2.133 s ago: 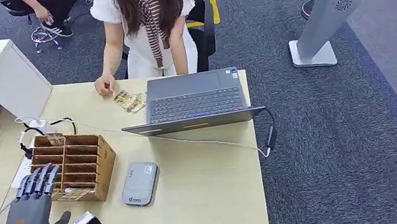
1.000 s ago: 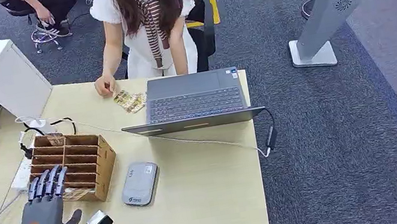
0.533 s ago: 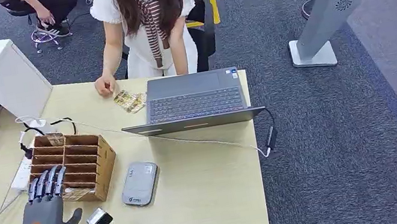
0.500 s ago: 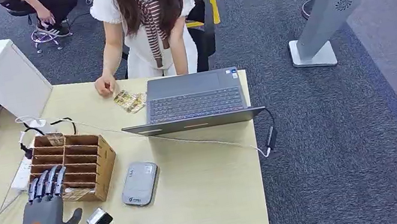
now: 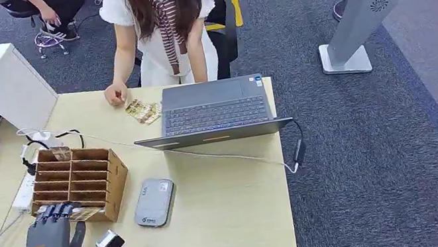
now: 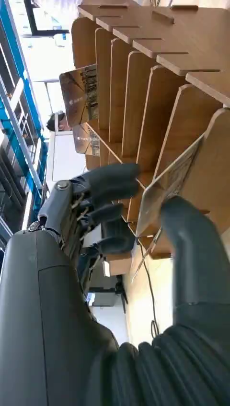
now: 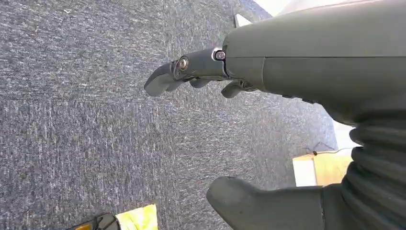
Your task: Pass the card to the sensor for recognition and then transmit it.
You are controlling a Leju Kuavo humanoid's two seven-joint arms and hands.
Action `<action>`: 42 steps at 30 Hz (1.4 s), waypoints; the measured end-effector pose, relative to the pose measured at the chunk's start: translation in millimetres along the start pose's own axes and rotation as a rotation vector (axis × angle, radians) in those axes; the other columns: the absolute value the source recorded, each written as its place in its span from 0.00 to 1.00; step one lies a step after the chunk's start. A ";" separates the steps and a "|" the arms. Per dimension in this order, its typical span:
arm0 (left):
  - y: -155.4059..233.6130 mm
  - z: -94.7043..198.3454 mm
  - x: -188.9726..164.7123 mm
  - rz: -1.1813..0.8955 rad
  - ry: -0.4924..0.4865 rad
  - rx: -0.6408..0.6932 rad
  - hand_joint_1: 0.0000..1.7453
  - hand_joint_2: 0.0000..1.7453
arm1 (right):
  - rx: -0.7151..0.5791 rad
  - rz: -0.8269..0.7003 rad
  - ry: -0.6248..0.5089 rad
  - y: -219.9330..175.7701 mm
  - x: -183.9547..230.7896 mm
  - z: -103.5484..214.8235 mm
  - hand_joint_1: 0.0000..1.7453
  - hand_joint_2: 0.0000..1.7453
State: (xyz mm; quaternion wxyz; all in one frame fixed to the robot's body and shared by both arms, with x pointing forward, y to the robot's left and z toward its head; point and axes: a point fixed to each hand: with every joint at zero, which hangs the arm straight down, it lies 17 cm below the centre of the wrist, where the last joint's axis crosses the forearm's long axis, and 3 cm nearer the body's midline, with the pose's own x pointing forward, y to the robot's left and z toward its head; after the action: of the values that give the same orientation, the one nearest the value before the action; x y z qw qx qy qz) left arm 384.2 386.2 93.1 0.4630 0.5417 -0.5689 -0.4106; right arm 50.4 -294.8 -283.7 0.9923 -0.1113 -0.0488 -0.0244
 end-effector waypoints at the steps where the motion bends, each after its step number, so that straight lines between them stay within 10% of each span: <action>1: 0.1 0.0 -0.3 0.000 0.000 0.000 1.00 1.00 | 0.000 0.000 0.000 0.0 0.0 0.0 0.00 1.00; 20: 16.2 -1.7 4.5 0.020 -0.035 0.075 1.00 1.00 | -0.001 -0.016 -0.002 -0.3 0.8 -0.1 0.00 1.00; 35: 145.5 13.1 61.0 0.036 -0.178 0.417 1.00 1.00 | -0.009 -0.064 0.011 -2.6 -1.6 -0.5 0.00 1.00; 42: 200.7 -26.9 42.1 -0.009 -0.165 0.613 1.00 1.00 | 0.005 -0.013 -0.009 0.2 2.3 0.0 0.00 1.00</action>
State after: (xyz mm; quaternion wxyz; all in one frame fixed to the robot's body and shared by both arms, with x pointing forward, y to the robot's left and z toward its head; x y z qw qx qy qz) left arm 363.6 360.5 297.3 0.2285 0.6236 -0.6992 -0.2645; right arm 52.7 -294.7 -283.5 0.9922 -0.1084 -0.0539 -0.0300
